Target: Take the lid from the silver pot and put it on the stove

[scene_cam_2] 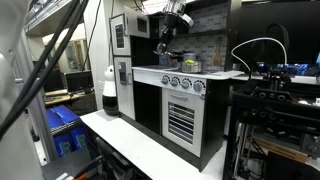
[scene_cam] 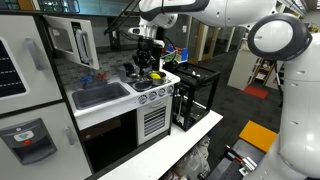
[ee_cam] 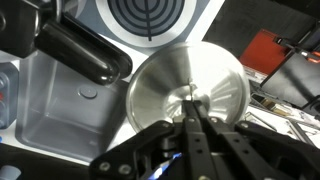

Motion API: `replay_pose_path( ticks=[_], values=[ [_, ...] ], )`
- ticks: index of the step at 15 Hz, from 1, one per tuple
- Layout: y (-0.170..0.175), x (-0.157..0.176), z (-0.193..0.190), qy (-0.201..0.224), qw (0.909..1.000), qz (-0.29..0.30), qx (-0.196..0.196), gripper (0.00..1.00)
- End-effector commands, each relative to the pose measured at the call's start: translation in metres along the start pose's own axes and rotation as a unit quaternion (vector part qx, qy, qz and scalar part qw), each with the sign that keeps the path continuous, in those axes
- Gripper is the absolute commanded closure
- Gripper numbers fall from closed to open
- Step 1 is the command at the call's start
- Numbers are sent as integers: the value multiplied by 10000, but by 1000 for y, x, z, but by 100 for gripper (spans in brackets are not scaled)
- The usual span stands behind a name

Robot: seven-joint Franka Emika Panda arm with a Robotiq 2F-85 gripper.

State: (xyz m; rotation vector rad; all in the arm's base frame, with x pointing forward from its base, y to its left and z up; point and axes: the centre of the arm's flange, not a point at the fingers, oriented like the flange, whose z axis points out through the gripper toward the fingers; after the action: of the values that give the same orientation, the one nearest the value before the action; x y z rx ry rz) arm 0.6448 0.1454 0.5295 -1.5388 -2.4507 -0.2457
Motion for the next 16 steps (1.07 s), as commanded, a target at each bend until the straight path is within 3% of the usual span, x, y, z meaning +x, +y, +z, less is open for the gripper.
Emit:
replay_pose_path(
  ticks=[1,7,16],
  values=[
    [-10,15,29,-332,9993,-165,-42,99],
    [-5,23,62,-645,9975,-293,79,99],
    [-9,-9,76,-1114,9935,-152,195,99]
  ],
)
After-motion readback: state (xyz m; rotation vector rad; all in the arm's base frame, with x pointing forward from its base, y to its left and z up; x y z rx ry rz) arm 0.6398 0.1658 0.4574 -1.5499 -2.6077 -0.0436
